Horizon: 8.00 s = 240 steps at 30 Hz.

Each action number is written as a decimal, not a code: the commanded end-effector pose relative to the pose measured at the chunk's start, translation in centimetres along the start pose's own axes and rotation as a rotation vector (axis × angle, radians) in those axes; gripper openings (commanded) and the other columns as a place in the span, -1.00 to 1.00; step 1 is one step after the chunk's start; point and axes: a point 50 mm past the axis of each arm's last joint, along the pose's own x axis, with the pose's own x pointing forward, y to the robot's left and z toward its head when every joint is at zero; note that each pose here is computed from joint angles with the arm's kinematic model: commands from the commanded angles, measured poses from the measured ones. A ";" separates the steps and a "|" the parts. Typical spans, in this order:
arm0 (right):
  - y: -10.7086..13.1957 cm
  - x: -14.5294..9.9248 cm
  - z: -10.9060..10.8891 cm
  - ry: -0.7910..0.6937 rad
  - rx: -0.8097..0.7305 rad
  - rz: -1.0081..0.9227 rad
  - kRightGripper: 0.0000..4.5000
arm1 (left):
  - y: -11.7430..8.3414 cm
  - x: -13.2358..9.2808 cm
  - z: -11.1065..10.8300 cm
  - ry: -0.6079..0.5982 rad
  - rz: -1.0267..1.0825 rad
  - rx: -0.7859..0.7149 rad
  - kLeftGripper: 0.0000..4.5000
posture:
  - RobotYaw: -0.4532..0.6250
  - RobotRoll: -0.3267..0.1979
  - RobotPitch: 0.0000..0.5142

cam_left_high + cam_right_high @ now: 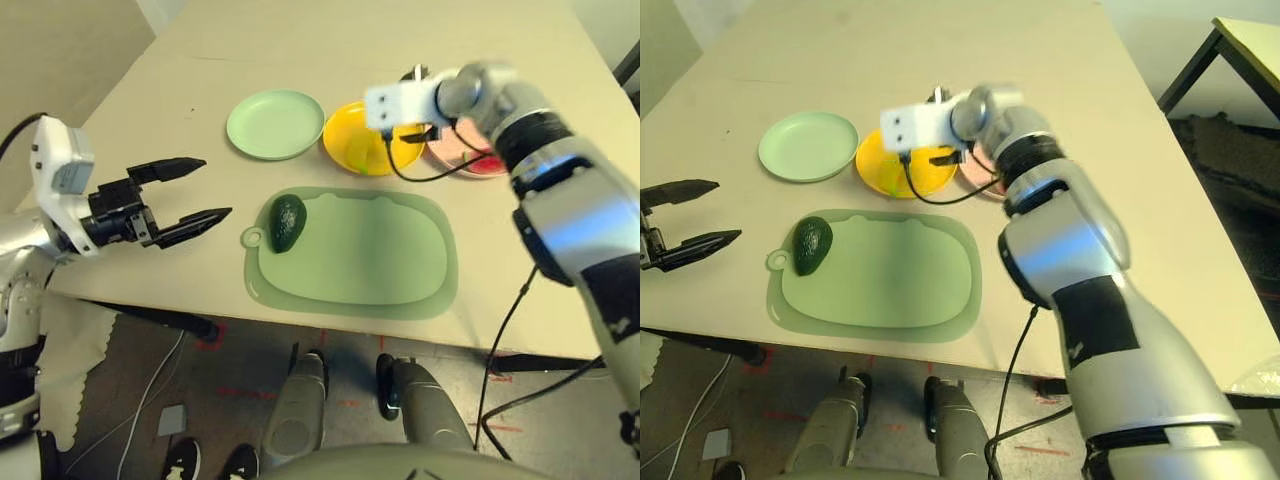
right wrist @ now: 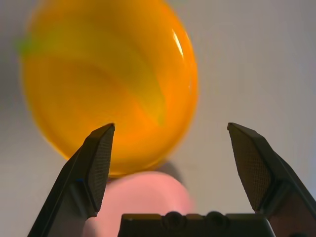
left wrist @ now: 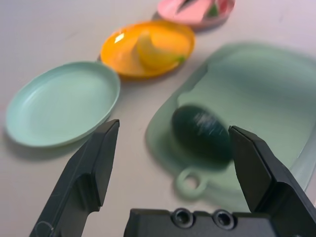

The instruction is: Place the fruits into color-matched plates.

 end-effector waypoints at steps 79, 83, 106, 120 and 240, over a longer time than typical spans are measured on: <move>22.5 -3.6 -1.3 -0.664 0.843 0.141 0.98 | 1.5 13.9 1.6 0.230 -0.905 1.004 1.00 | -0.57 0.25 -0.24; 22.8 -3.6 -1.3 -0.659 0.842 0.147 0.98 | 1.5 14.1 1.6 0.228 -0.891 0.997 1.00 | -0.58 0.25 -0.24; 22.0 -3.8 -1.3 -0.661 0.830 0.113 1.00 | 1.4 13.8 0.9 0.272 -0.920 0.966 -0.99 | -0.59 0.25 -0.26; 22.2 -3.3 -1.3 -0.679 0.814 0.157 1.00 | 3.8 14.2 7.6 -0.109 -0.609 0.680 0.16 | -0.49 0.25 -0.37; 23.3 -3.7 0.3 -0.684 0.793 0.153 1.00 | 4.5 13.9 0.1 0.607 -0.719 0.289 0.99 | -0.66 0.25 -0.24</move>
